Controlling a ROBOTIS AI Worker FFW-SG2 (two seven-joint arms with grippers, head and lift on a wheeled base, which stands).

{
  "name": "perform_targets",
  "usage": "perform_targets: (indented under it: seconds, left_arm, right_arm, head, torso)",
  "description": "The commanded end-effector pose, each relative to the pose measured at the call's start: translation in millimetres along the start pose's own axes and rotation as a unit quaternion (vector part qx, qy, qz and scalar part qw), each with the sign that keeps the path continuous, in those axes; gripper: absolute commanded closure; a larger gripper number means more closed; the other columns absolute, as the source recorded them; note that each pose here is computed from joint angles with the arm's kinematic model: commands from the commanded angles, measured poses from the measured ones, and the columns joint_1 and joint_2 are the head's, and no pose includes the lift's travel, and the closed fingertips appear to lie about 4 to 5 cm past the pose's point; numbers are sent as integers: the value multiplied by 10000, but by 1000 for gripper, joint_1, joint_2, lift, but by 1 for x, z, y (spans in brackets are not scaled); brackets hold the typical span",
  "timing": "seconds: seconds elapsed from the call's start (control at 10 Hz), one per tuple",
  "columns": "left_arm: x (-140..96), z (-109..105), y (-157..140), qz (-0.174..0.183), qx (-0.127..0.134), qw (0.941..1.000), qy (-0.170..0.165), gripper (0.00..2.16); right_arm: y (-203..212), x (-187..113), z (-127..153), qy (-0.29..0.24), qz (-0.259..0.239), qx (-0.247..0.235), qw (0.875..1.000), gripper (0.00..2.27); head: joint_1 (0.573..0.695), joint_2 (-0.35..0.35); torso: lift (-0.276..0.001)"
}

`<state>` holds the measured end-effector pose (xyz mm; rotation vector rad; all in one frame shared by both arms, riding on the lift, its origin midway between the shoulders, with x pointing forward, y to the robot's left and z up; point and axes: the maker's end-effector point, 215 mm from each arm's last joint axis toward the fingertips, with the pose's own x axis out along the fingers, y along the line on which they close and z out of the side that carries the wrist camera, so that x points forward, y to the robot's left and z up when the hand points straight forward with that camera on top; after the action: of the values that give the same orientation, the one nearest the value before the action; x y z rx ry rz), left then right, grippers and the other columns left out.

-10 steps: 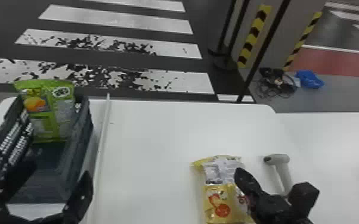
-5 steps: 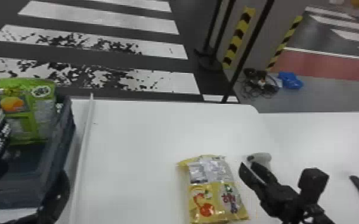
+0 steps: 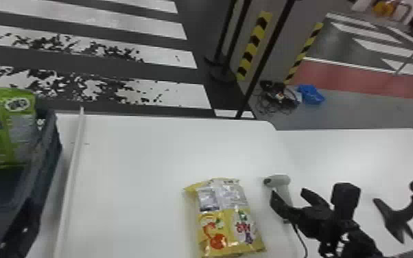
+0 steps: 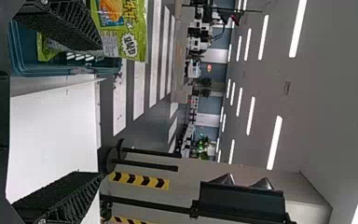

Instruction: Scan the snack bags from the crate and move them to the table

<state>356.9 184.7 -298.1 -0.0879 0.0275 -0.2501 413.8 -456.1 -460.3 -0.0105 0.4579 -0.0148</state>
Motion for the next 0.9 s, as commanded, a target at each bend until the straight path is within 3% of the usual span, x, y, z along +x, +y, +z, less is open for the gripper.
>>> perform_targets:
  seconds: [0.0, 0.8]
  left_arm:
    - [0, 0, 4, 75, -10, 10000, -5, 29]
    - [-4, -22, 18, 317, -44, 9994, 157, 29]
  right_arm:
    - [-7, 13, -8, 104, 30, -38, 9999, 53]
    - [-52, 52, -35, 223, 136, -135, 9996, 70]
  head:
    - [695, -350]
    - [695, -350]
  torso:
    - [-95]
    - [-95]
